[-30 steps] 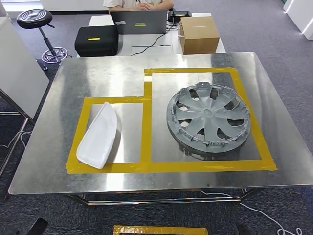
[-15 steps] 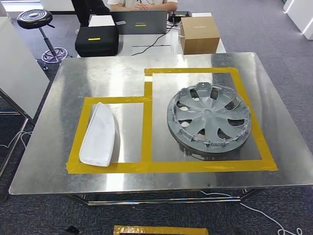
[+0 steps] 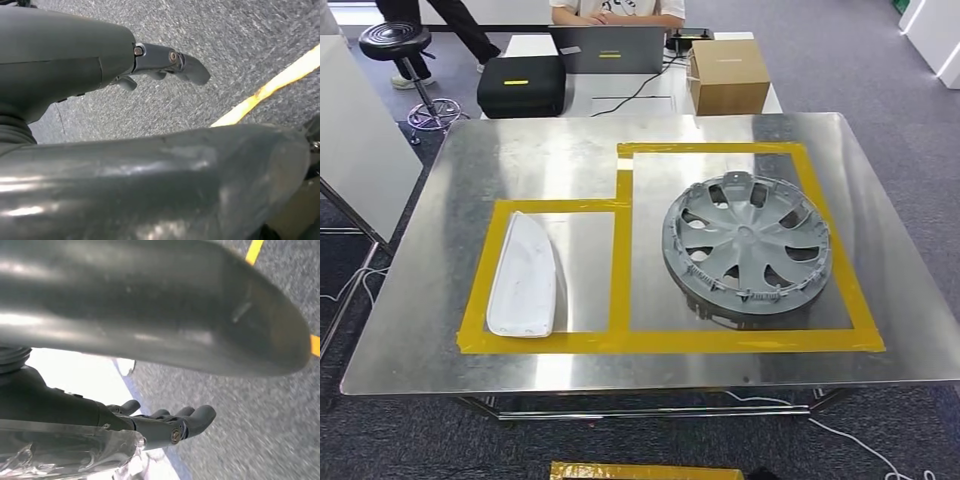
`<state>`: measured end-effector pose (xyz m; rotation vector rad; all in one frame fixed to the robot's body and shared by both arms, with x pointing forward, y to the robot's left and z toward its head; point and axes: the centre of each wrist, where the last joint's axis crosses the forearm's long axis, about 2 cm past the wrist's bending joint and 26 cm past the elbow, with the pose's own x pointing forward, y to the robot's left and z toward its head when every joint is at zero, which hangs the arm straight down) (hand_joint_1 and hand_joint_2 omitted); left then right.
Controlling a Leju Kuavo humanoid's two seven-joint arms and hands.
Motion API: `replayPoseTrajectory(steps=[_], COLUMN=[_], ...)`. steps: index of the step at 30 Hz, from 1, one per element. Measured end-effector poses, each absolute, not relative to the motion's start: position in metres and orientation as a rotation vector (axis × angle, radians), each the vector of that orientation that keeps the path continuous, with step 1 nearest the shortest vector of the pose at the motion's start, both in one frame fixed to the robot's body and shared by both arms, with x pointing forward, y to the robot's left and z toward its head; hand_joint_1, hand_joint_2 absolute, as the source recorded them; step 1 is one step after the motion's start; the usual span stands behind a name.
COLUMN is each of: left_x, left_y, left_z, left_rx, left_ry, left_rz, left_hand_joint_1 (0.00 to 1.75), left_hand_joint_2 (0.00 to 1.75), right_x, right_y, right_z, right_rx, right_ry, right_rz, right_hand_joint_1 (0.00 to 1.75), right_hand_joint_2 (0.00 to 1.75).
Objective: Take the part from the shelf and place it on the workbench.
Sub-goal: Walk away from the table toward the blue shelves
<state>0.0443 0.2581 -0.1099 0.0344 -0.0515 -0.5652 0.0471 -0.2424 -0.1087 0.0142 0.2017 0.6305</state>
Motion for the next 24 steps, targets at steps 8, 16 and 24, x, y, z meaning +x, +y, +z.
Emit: replayPoseTrajectory(steps=[8,16,24], left_x=[0.046,0.052,0.055], left_y=[0.254,0.245,0.244], left_z=[-0.109,-0.108,-0.107], left_rx=[0.062,0.100,0.107], left_ry=[-0.039,-0.042,-0.052], left_rz=[-0.610,-0.699,-0.717], left_hand_joint_1=[0.00,0.00,0.00], left_hand_joint_2=[0.00,0.00,0.00], right_x=[0.050,0.051,0.051], right_y=[-0.242,-0.242,-0.239], right_z=[-0.108,-0.108,-0.108], right_rx=[-0.023,0.017,0.030], right_ry=[0.219,0.168,0.152], right_rz=[0.697,0.607,0.567], right_hand_joint_1=[0.00,0.00,0.00], right_hand_joint_2=[0.00,0.00,0.00])
